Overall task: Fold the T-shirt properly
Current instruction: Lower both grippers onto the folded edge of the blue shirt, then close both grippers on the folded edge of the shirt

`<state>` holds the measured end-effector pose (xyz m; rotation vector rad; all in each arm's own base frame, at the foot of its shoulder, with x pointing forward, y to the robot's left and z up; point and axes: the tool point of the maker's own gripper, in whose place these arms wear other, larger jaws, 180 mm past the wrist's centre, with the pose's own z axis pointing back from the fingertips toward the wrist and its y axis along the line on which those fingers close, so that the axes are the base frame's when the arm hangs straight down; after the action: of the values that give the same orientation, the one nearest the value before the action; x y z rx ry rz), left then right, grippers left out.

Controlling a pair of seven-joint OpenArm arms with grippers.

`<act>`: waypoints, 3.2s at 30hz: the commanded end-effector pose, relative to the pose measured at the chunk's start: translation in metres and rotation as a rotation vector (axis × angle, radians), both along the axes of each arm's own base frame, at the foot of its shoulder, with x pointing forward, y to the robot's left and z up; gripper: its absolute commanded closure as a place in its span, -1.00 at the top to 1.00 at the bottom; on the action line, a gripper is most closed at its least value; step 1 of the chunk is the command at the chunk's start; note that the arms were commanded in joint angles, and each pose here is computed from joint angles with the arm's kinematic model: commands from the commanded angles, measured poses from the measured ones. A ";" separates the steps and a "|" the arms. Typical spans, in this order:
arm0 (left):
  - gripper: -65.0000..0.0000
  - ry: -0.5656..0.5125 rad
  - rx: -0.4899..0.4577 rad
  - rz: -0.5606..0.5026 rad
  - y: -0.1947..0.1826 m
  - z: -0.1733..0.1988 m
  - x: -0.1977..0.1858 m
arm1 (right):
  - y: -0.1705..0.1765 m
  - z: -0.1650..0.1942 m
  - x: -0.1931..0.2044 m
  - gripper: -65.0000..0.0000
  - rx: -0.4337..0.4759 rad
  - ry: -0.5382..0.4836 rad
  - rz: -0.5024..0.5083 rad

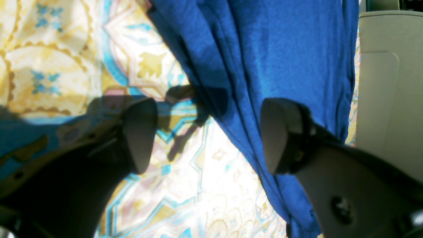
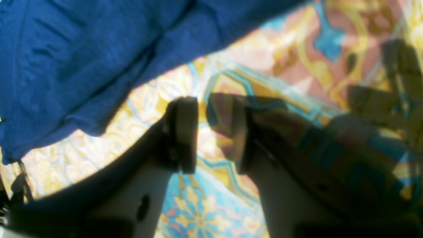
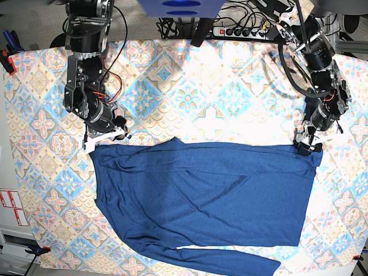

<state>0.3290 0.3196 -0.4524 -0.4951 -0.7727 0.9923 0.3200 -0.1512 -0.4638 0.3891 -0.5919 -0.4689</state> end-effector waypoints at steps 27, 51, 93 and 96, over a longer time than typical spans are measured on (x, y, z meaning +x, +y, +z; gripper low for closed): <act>0.46 -0.016 0.004 -0.009 0.001 0.009 0.008 | -0.004 0.018 0.019 -0.46 -0.003 -0.066 -0.005; 0.46 -0.017 -0.094 0.000 -0.019 0.001 0.034 | -0.005 0.036 0.044 -0.45 0.000 -0.116 -0.006; -0.02 0.035 -0.040 0.009 -0.006 -0.009 0.032 | -0.020 -0.010 0.070 -0.49 0.177 0.039 -0.219; -0.16 0.037 -0.020 -0.004 -0.006 -0.006 0.037 | -0.020 -0.010 0.070 -0.50 0.178 0.040 -0.220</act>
<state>0.3605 0.3060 -0.4656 -0.5082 -0.7119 1.0098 0.3859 -0.1753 -0.4778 0.4738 -0.5697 -0.7516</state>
